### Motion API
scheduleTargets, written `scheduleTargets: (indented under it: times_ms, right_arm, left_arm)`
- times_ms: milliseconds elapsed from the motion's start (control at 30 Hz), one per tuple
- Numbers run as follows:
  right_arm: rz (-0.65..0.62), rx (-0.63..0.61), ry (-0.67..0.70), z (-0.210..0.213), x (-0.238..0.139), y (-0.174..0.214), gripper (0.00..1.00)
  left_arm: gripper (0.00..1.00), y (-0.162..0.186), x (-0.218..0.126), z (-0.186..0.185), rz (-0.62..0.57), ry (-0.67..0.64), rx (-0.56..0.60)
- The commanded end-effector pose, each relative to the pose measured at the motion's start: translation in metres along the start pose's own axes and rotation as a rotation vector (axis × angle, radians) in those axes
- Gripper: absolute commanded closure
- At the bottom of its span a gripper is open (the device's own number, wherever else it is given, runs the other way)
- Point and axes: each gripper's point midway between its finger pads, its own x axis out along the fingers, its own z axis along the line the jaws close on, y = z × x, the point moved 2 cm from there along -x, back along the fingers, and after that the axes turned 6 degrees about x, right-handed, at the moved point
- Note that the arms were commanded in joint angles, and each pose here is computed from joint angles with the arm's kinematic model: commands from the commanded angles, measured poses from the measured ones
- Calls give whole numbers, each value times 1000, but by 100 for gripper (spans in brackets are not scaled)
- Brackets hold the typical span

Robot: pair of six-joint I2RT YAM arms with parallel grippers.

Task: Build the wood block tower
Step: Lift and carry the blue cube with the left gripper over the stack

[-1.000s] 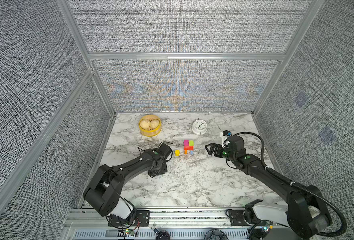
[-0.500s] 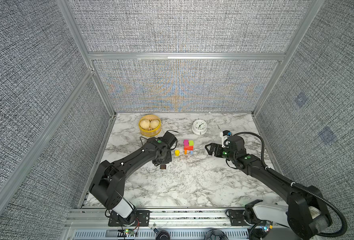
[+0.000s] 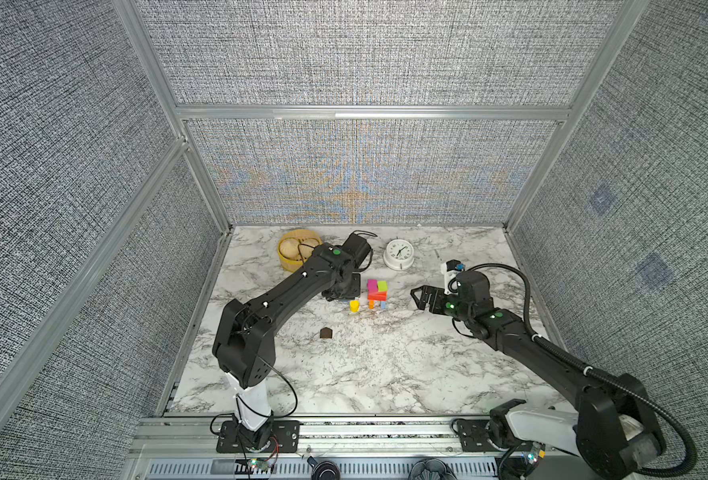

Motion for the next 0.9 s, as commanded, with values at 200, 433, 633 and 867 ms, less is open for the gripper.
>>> scheduleTargets:
  times_ms: [200,433,633,867]
  right_arm:
    - [-16,-9,-7,3,1,-5,1]
    - [-10,-5,-11,3,2,-4,1]
    - [-8,-4,-13,3,3,-4,1]
    - [-9,-2,-15,4,2,-4,1]
  left_arm:
    - [72,-35,-5,-30,-2,45,95]
    - [72,-53,-4,-52,-13,91,118]
    - [72,-59,-1,-69,-23,129,133]
    - [72,-62,6,-82,-16,152,142]
